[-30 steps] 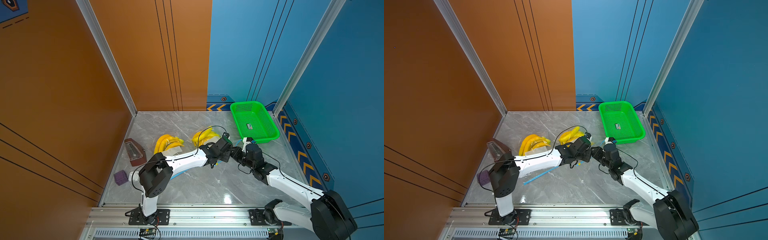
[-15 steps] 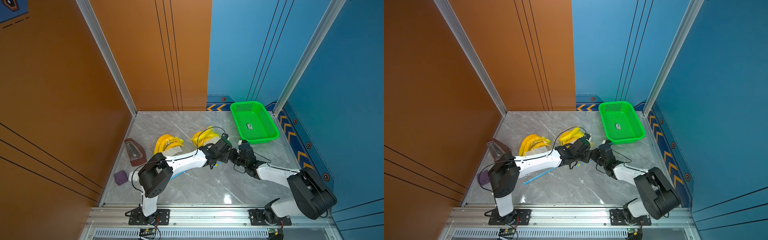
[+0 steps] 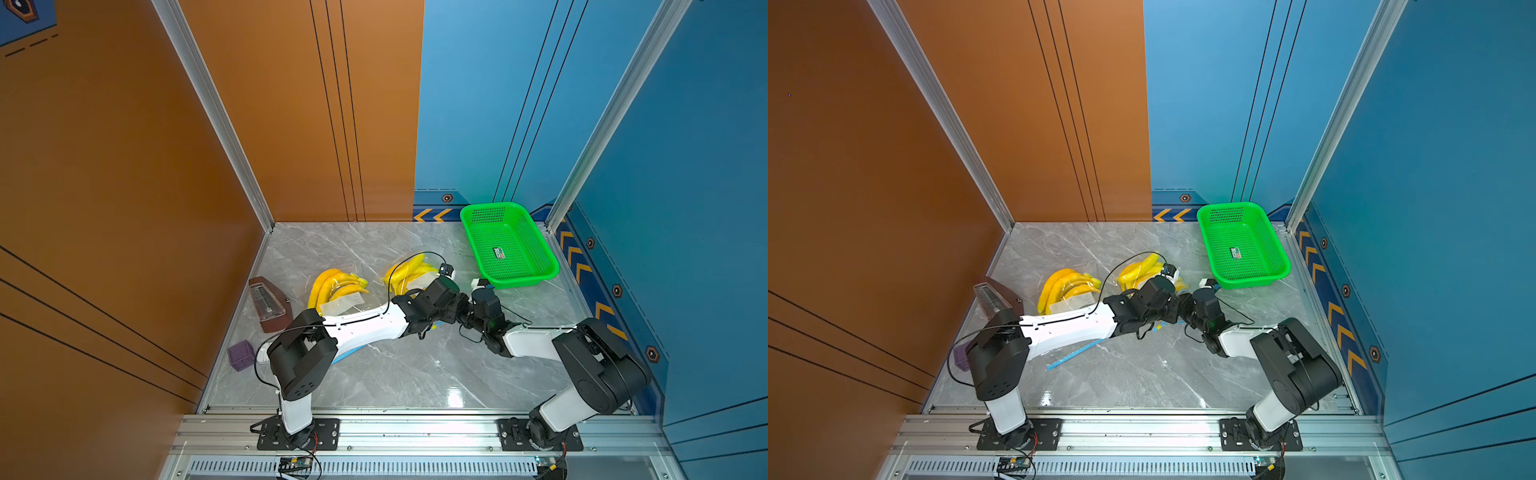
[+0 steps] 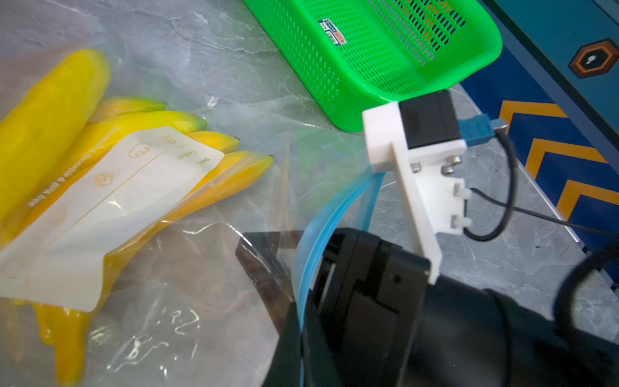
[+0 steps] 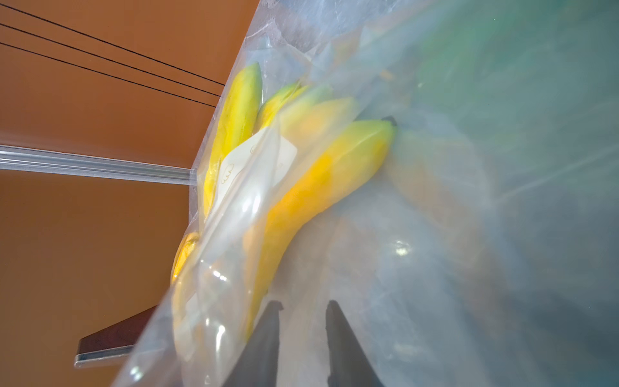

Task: Open the zip-top bag and take out the banana
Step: Open the zipper of the food storage bag at the center of the board.

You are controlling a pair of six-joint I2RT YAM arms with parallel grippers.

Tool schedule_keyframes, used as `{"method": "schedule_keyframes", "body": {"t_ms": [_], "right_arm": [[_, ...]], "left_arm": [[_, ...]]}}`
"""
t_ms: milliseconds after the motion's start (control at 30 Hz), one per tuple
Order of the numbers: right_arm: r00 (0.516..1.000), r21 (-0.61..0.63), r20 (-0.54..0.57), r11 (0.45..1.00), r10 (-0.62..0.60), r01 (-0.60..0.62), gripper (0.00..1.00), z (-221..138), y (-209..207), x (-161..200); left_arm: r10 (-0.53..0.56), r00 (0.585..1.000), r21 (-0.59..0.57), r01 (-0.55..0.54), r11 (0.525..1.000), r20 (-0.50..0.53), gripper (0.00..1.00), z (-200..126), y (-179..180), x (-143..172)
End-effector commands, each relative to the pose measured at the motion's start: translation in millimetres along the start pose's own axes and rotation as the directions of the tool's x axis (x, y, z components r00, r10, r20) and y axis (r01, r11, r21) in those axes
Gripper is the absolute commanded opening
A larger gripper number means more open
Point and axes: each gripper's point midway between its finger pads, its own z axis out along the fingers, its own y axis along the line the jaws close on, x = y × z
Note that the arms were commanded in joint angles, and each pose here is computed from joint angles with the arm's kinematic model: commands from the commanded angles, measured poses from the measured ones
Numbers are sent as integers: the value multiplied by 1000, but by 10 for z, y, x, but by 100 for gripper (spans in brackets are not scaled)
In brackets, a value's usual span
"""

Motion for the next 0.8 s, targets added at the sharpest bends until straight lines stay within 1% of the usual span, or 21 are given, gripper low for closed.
{"method": "schedule_keyframes", "body": {"t_ms": [0, 100, 267, 400, 500, 600, 767], "right_arm": [[1000, -49, 22, 999, -1, 2, 27, 89, 167, 17], [999, -66, 0, 997, -34, 34, 28, 137, 140, 131], [988, -78, -45, 986, -151, 147, 28, 204, 164, 410], [986, -103, -67, 984, -155, 148, 28, 248, 197, 521], [981, -86, -61, 980, -186, 180, 28, 196, 185, 531], [973, -56, -40, 972, -229, 226, 28, 69, 154, 486], [948, -33, -58, 950, -313, 311, 29, -71, 186, 502]], "left_arm": [[-29, 997, 32, 27, 999, 68, 0, -125, -91, -195], [-38, 995, 27, 35, 999, 90, 0, -175, -24, -310], [-38, 993, 37, 35, 999, 107, 0, -200, 17, -442], [-17, 995, 54, 11, 998, 100, 0, -177, -41, -448], [-13, 996, 48, 9, 999, 89, 0, -162, -15, -433], [1, 998, 19, -2, 1000, 69, 0, -147, 61, -406], [-7, 999, 4, 7, 1000, 42, 0, -70, 187, -386]]}}
